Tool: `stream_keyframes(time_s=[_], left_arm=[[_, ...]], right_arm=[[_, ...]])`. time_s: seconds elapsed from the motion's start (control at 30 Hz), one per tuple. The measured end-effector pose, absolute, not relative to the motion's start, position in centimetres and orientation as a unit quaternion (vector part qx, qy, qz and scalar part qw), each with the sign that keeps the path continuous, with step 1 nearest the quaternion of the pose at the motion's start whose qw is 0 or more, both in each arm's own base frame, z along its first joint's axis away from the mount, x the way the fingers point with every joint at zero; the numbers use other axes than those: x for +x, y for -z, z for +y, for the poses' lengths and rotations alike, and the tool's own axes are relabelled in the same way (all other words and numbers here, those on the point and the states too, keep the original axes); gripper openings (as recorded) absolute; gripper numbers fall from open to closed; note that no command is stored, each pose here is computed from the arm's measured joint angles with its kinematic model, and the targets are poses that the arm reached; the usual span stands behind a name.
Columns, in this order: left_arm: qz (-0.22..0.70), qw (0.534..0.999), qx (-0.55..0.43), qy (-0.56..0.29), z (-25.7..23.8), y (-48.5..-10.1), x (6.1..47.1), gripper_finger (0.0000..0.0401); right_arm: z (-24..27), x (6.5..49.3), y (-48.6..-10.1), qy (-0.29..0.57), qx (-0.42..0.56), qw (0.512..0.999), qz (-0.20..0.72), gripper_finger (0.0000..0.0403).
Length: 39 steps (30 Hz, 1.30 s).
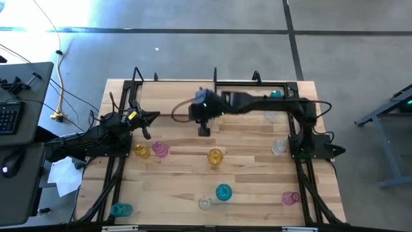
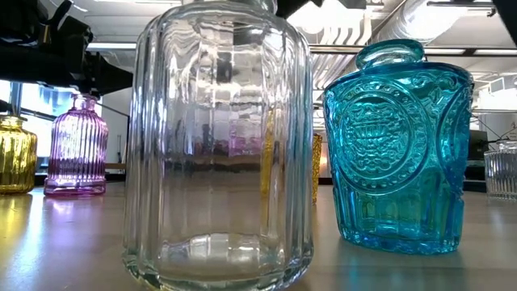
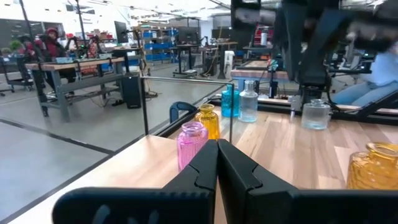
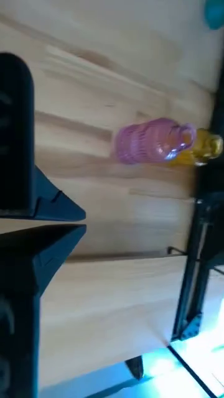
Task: Sort vases onto shelf
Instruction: Put the left pink vase on the shelf
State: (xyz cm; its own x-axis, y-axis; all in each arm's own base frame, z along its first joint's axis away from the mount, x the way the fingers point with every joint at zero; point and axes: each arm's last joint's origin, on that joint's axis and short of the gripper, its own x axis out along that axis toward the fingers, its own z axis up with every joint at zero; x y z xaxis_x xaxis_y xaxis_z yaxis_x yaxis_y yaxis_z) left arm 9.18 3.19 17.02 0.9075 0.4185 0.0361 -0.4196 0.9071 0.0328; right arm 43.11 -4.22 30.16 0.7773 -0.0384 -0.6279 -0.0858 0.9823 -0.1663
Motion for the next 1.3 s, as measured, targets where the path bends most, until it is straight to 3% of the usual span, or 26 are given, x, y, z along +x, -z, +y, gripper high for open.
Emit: stream_keyframes(time_s=[0.2,0.47,0.8,1.3], left_arm=[[-0.013,0.977,0.018,-0.211,3.2,-17.0,9.2,0.0001],[-0.016,0.983,0.003,-0.184,3.0,-17.0,9.3,0.0001],[-0.001,0.988,-0.054,-0.147,2.7,-19.8,9.1,0.0005],[0.191,0.969,-0.139,-0.074,1.4,-22.0,12.8,0.011]], right_arm=[[-1.8,39.6,-26.1,0.006,-0.034,0.973,0.228,0.0001],[-0.1,33.9,-21.7,0.07,0.014,0.982,0.177,0.0],[-0.9,30.5,-19.0,0.084,0.017,0.992,0.092,0.0],[-2.6,30.3,-18.7,0.083,-0.042,0.99,0.108,0.0]])
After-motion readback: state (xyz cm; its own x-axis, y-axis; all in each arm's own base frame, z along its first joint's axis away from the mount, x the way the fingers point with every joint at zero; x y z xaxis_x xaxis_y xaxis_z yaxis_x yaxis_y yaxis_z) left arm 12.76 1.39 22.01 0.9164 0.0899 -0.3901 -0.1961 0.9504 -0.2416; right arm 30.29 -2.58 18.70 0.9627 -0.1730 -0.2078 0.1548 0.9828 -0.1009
